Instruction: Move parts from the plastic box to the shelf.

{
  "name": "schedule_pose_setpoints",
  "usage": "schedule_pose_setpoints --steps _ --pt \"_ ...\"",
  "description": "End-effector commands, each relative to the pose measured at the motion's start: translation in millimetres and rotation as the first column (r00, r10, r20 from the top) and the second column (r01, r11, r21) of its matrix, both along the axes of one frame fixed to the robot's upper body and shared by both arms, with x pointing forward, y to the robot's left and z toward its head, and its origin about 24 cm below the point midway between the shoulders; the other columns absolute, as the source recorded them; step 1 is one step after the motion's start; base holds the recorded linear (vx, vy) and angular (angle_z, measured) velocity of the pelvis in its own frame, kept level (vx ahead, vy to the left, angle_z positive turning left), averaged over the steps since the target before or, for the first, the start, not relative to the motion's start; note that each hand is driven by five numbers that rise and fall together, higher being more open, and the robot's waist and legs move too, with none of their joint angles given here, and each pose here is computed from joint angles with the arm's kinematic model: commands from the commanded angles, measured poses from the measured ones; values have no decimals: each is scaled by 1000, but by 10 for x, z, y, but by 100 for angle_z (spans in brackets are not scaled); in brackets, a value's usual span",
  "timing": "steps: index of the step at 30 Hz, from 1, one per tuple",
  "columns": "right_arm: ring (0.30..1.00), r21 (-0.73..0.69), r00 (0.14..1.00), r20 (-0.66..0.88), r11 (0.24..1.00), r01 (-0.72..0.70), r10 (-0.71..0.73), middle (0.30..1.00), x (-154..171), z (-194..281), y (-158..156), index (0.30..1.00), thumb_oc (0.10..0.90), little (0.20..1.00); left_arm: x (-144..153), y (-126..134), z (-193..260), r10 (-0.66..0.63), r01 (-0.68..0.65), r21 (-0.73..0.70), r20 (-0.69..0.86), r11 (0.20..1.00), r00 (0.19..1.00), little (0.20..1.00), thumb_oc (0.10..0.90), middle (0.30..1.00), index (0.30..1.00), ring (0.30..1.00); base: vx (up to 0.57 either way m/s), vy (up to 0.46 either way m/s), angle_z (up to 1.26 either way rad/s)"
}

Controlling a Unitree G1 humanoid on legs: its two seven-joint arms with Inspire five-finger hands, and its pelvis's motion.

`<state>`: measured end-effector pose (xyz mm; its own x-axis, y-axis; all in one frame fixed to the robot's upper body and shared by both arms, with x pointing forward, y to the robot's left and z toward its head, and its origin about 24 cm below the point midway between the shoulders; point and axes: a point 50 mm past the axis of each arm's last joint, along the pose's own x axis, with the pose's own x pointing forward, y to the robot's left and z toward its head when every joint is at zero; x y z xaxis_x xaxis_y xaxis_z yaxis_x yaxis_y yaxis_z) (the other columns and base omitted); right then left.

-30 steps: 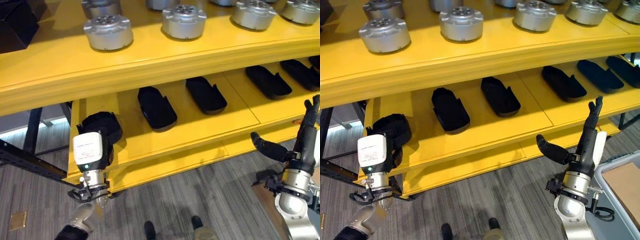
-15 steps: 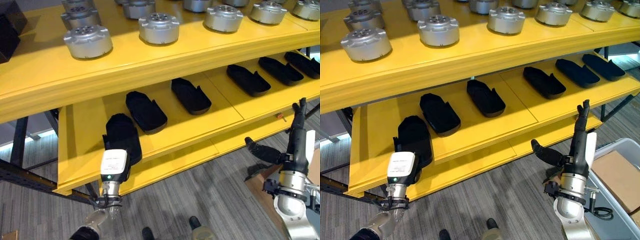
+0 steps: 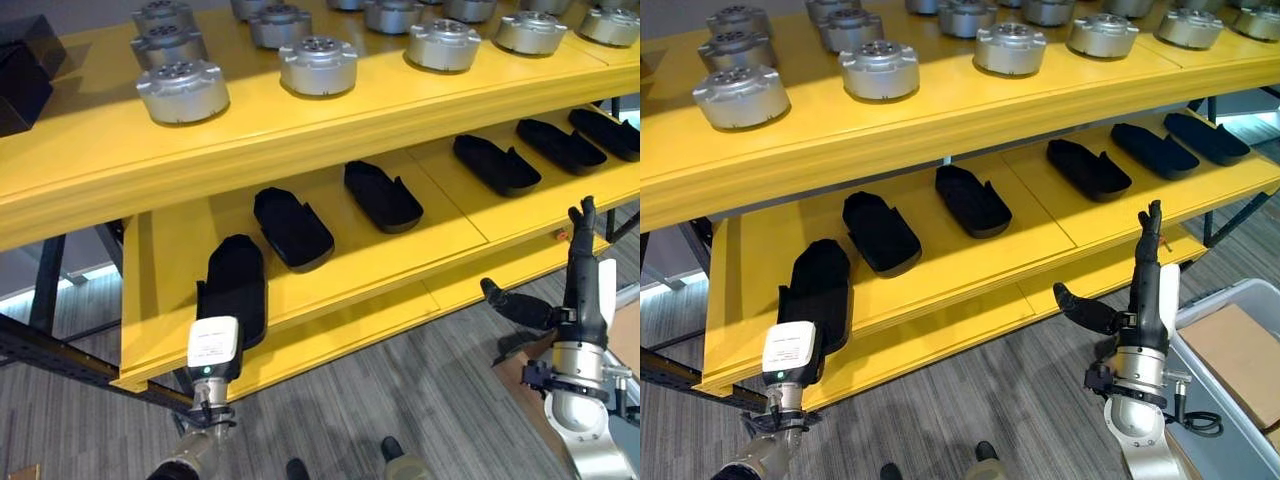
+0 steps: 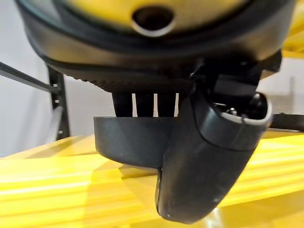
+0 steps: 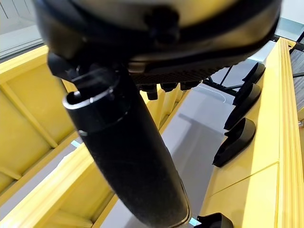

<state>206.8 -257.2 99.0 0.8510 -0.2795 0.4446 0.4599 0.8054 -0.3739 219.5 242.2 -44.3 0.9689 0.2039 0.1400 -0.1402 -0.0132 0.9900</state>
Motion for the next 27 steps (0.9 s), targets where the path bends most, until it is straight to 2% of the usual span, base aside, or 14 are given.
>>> schedule_pose_setpoints --steps 1,9,19,27 --pt "1000 -130 974 214 990 -51 78 1000 148 481 -15 1000 900 1000 222 289 314 140 -151 43 185 988 973 300 400 300 300 300 33 24 0" --pt "1000 -170 978 183 983 -72 103 1000 168 460 13 1000 900 1000 317 502 526 198 -227 80 273 971 942 300 400 300 300 300 46 50 -1" --pt "1000 -232 974 157 965 -126 165 1000 209 514 44 1000 900 1000 526 610 759 259 -295 61 333 954 907 300 400 300 300 300 37 84 -6" --pt "1000 -287 960 174 944 -165 220 1000 301 636 88 1000 900 1000 717 769 1011 363 -399 13 390 917 846 300 400 300 300 300 -22 92 -2"
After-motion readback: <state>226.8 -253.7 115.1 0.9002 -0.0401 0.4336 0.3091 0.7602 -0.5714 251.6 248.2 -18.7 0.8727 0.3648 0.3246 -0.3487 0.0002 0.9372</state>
